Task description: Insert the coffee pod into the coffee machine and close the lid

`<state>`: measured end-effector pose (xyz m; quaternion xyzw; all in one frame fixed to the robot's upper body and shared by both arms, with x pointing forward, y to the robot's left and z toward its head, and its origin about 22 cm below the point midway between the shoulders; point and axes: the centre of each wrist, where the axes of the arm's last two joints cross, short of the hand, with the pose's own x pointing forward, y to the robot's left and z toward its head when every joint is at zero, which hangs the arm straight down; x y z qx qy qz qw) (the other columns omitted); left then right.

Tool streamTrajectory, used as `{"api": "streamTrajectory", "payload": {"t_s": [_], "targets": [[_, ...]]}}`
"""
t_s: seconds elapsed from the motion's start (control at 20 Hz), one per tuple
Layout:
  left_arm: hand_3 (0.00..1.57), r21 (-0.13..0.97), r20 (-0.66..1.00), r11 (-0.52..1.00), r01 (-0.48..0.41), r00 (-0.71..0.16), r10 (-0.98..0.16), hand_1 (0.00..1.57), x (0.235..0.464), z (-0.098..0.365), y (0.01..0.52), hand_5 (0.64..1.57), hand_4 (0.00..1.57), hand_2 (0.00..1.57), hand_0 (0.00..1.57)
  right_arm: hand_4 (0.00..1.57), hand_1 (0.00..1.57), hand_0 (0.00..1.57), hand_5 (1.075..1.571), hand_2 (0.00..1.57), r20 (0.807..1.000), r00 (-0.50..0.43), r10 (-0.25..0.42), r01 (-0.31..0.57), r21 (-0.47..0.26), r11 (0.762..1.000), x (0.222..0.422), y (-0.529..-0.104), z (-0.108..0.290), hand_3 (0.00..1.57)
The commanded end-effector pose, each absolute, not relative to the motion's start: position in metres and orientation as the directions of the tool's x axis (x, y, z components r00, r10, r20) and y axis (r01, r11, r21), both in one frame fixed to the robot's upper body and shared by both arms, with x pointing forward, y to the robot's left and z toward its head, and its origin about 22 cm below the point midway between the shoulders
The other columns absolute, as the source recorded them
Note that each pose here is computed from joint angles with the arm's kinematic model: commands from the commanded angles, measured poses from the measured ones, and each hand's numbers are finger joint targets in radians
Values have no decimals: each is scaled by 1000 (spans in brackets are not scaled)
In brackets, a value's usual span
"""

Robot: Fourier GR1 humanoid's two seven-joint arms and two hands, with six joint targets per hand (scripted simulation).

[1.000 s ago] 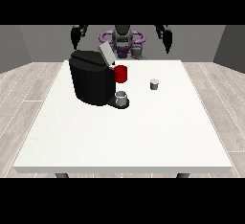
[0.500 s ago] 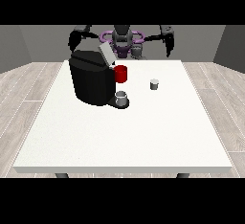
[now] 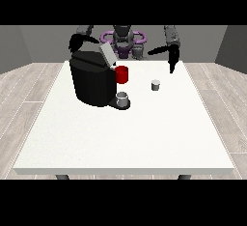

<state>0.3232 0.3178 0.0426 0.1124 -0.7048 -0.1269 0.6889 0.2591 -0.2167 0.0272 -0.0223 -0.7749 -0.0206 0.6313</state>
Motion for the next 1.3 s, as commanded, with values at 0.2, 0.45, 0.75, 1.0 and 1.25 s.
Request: {"api": "streamTrajectory", "payload": {"t_s": [0.2,0.45,0.75,1.0,1.25], "targets": [[0,373,927,928,-28,50,-371,0,336,23,360,1571,0,0,0,283,0,0,1571,0,966,-259,8,10,-5,1000,257,-216,33,0],[0,444,890,896,16,106,-443,0,352,15,330,1571,0,0,0,332,0,0,1571,0,986,-165,-6,15,8,1000,266,-204,37,0],[0,517,845,849,109,96,-526,0,365,22,321,1571,0,375,0,372,0,0,1571,0,991,-132,32,74,-23,997,288,-222,38,0],[349,551,818,832,69,151,-554,647,364,14,339,1571,0,718,647,428,0,0,1571,0,990,-121,66,73,-58,996,285,-233,32,0],[487,653,724,738,172,145,-675,704,360,6,331,1571,0,775,704,410,0,0,1571,0,996,-62,57,105,-50,993,281,-222,3,0]]}}
